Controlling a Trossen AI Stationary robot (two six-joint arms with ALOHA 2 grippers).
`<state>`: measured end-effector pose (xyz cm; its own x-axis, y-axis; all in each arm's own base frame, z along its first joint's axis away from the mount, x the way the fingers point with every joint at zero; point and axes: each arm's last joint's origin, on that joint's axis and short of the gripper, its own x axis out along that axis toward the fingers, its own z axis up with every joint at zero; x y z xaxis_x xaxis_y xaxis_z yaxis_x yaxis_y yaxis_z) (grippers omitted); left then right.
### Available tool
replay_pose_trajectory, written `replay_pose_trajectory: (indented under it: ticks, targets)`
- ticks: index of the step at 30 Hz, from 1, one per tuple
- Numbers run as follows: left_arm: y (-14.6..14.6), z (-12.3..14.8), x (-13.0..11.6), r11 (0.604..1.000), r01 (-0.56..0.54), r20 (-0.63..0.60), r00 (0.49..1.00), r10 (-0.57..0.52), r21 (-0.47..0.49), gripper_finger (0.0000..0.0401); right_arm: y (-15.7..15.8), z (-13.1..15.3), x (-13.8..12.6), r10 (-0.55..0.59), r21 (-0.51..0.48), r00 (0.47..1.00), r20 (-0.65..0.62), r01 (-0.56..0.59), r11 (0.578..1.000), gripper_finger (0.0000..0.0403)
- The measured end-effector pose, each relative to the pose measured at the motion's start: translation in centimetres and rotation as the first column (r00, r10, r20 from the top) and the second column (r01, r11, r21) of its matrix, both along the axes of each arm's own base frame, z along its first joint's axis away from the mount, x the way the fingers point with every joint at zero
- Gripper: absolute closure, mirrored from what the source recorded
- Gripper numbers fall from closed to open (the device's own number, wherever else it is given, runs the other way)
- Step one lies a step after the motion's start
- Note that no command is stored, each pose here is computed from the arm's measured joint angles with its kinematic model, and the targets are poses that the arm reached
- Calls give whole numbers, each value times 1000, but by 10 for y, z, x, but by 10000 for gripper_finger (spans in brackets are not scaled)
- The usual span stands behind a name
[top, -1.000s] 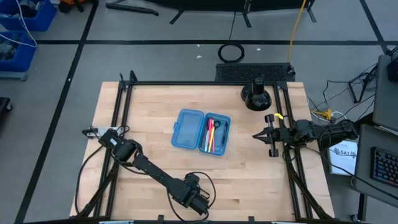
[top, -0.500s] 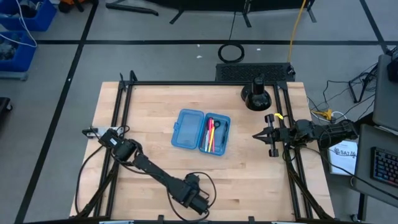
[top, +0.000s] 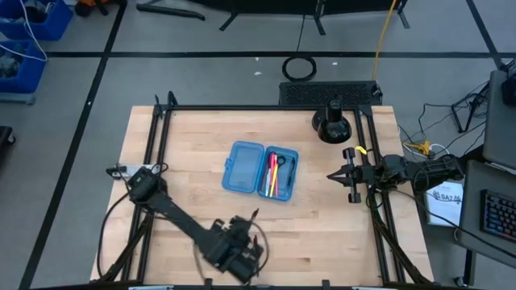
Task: Pick & place school supplies into a supply box
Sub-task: Put the transparent black pen into the supply box
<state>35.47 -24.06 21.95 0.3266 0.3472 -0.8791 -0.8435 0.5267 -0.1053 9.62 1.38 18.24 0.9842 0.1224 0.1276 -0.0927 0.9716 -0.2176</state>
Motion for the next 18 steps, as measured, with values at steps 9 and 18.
replay_pose_trajectory:
  ticks: [9, 18]
  targets:
    - [36, 69, -6, 995, -67, 244, 969, 48, 68, 369, 0, 0, 0, 17, 116, 1000, -13, -15, 993, 403]
    - [121, 76, 61, 992, 109, 267, 960, -88, -62, 369, 0, -1, 0, 16, 103, 1000, -23, -14, 995, 403]
